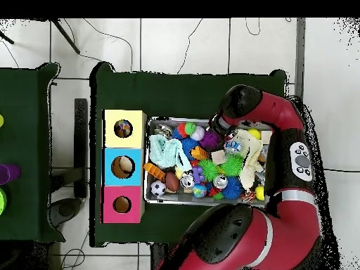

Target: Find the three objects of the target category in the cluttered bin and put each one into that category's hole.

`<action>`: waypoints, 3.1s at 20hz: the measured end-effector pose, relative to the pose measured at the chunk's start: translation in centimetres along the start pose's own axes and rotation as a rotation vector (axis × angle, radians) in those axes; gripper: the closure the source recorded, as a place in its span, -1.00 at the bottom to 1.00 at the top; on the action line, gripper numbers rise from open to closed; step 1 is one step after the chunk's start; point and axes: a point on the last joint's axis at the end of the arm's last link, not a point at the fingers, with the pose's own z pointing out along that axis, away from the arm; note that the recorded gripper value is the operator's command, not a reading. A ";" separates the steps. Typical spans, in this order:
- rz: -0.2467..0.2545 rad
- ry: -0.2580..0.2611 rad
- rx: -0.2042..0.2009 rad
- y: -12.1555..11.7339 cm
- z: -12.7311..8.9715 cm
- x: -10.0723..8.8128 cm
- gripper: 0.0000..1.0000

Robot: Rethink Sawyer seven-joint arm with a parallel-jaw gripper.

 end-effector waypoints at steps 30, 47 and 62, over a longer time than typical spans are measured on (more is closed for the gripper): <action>-0.012 0.089 0.069 1.3 -2.3 1.6 1.00; 0.010 0.192 0.087 1.1 -5.9 1.7 1.00; -0.034 0.137 0.014 2.3 -8.2 5.6 1.00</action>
